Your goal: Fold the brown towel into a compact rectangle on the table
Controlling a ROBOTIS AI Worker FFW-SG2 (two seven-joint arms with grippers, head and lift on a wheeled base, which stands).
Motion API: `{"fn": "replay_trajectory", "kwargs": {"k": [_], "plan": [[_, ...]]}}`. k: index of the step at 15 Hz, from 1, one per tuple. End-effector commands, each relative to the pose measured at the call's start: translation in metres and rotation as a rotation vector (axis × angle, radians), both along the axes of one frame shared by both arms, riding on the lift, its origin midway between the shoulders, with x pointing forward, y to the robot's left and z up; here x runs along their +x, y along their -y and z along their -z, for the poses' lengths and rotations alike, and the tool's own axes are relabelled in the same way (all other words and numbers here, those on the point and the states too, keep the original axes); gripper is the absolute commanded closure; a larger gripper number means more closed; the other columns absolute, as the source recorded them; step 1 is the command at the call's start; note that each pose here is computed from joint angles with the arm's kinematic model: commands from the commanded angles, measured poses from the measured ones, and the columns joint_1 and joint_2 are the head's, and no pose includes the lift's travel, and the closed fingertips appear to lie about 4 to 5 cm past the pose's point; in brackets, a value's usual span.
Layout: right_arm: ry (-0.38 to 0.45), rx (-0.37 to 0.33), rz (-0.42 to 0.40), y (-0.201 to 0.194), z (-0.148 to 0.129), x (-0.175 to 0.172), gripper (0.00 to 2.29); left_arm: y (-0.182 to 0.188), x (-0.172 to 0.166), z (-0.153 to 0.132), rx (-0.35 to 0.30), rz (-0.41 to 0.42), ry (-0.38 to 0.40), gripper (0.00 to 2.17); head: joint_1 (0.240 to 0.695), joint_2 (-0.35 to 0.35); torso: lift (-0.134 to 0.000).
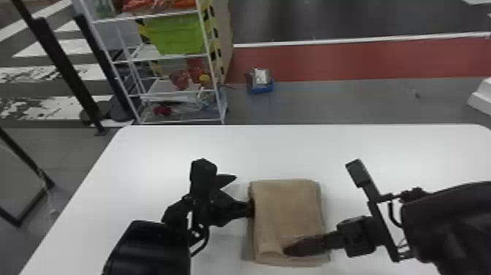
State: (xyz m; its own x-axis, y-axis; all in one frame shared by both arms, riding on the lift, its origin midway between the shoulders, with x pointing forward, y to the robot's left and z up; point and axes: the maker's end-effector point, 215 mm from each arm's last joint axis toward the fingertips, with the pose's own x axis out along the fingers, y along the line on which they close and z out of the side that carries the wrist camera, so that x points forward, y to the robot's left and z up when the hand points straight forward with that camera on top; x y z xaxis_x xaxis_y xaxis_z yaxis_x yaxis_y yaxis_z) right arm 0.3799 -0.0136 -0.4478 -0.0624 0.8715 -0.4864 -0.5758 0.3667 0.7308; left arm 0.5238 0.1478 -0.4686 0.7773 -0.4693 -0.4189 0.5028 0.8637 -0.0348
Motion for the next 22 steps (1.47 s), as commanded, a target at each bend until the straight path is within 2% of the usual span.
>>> {"fn": "replay_trajectory", "kwargs": {"k": [1,4,6,8,11,13,16,17,19,20,22], "plan": [[-0.001,0.0,-0.001,0.002,0.001,-0.001,2.26,-0.009,-0.001,0.006,0.073,0.002,-0.005,0.09,0.695,0.165,-0.124],[-0.004,0.001,0.002,0.003,0.002,-0.001,2.26,-0.019,-0.007,0.019,0.213,0.066,-0.038,0.09,0.695,0.173,-0.124],[-0.007,0.002,0.004,0.004,0.002,-0.002,2.26,-0.022,-0.008,0.013,0.255,0.138,-0.059,0.09,0.695,0.18,-0.124],[-0.01,0.002,0.004,0.005,0.003,-0.003,2.26,-0.038,-0.008,0.001,0.283,0.17,-0.065,0.09,0.695,0.182,-0.124],[-0.008,0.003,0.006,0.006,0.002,-0.003,2.26,-0.057,-0.006,-0.011,0.369,0.2,-0.071,0.09,0.695,0.204,-0.124],[-0.01,0.004,0.007,0.007,0.002,-0.003,2.26,-0.058,-0.007,-0.027,0.376,0.237,-0.064,0.09,0.695,0.218,-0.124],[-0.01,0.005,0.008,0.007,0.003,-0.005,2.26,-0.091,-0.006,-0.055,0.366,0.172,-0.015,0.09,0.695,0.234,-0.124],[-0.01,0.004,0.009,0.008,0.003,-0.005,2.26,-0.096,-0.007,-0.065,0.336,0.156,0.006,0.09,0.695,0.244,-0.124],[-0.009,0.001,0.011,0.009,0.004,-0.004,2.26,-0.104,-0.009,-0.081,0.213,0.115,0.053,0.08,0.695,0.263,-0.124],[-0.009,0.001,0.01,0.009,0.004,-0.004,2.26,-0.1,-0.007,-0.084,0.189,0.129,0.057,0.08,0.695,0.276,-0.124],[-0.01,0.004,0.011,0.009,0.003,-0.004,2.26,-0.094,-0.007,-0.073,0.196,0.154,0.027,0.08,0.695,0.278,-0.124]]}}
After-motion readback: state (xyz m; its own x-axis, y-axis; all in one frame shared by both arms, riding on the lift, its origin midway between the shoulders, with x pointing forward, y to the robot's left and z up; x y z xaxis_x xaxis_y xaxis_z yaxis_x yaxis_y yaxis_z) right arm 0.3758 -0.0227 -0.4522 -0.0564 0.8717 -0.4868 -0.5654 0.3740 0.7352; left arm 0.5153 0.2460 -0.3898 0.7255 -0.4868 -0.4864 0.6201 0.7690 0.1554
